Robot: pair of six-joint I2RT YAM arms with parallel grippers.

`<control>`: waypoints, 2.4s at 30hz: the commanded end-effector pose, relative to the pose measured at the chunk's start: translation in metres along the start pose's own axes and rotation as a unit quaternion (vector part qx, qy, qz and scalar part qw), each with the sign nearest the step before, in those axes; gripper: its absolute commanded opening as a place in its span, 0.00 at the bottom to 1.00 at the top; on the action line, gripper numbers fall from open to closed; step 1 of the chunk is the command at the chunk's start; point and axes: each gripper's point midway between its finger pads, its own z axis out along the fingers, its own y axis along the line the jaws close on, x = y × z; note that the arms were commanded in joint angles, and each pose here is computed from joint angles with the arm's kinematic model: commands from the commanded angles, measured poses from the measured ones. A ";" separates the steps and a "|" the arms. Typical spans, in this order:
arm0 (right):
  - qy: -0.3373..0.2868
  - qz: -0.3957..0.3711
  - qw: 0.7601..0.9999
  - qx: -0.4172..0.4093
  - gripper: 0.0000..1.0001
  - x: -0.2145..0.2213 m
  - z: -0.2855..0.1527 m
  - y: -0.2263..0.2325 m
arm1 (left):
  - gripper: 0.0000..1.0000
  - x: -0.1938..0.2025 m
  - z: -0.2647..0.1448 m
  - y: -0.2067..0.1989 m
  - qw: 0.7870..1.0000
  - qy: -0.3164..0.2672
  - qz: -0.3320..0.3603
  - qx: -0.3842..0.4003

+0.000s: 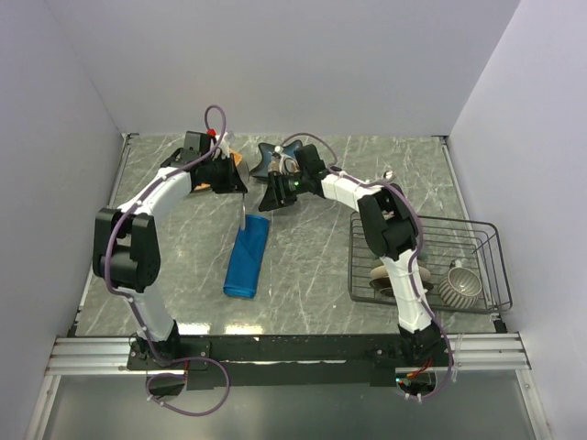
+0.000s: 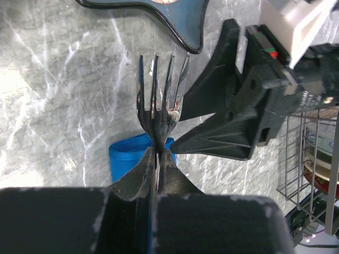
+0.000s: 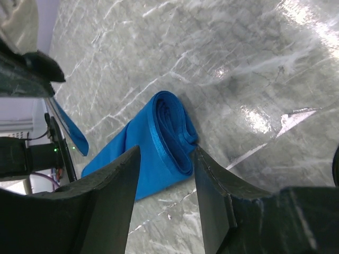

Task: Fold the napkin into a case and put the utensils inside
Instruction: Insert the fork into the folded napkin.

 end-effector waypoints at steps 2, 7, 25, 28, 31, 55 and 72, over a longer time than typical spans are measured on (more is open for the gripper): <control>0.002 -0.002 1.000 -0.028 0.52 -0.005 0.007 0.008 | 0.01 -0.016 0.004 -0.012 0.999 -0.020 0.029 0.011; 0.013 0.006 1.000 -0.028 0.50 0.000 0.012 0.004 | 0.01 -0.014 0.012 -0.009 0.999 -0.019 0.030 0.011; 0.031 0.021 0.998 -0.053 0.39 0.014 0.016 0.010 | 0.01 0.003 0.031 0.007 0.999 -0.004 0.036 -0.003; 0.034 0.021 0.998 -0.043 0.39 0.016 0.019 0.003 | 0.01 0.006 0.032 0.007 0.999 0.001 0.037 -0.003; 0.043 0.027 0.998 -0.037 0.39 0.021 0.021 -0.002 | 0.01 0.009 0.033 0.007 0.999 0.003 0.037 -0.002; 0.033 0.027 0.999 -0.028 0.00 0.019 0.022 -0.005 | 0.01 0.041 0.031 0.012 0.996 0.021 0.084 -0.015; 0.012 0.024 1.000 -0.005 0.00 0.008 0.020 -0.009 | 0.01 0.097 0.008 0.004 0.996 0.070 0.061 -0.015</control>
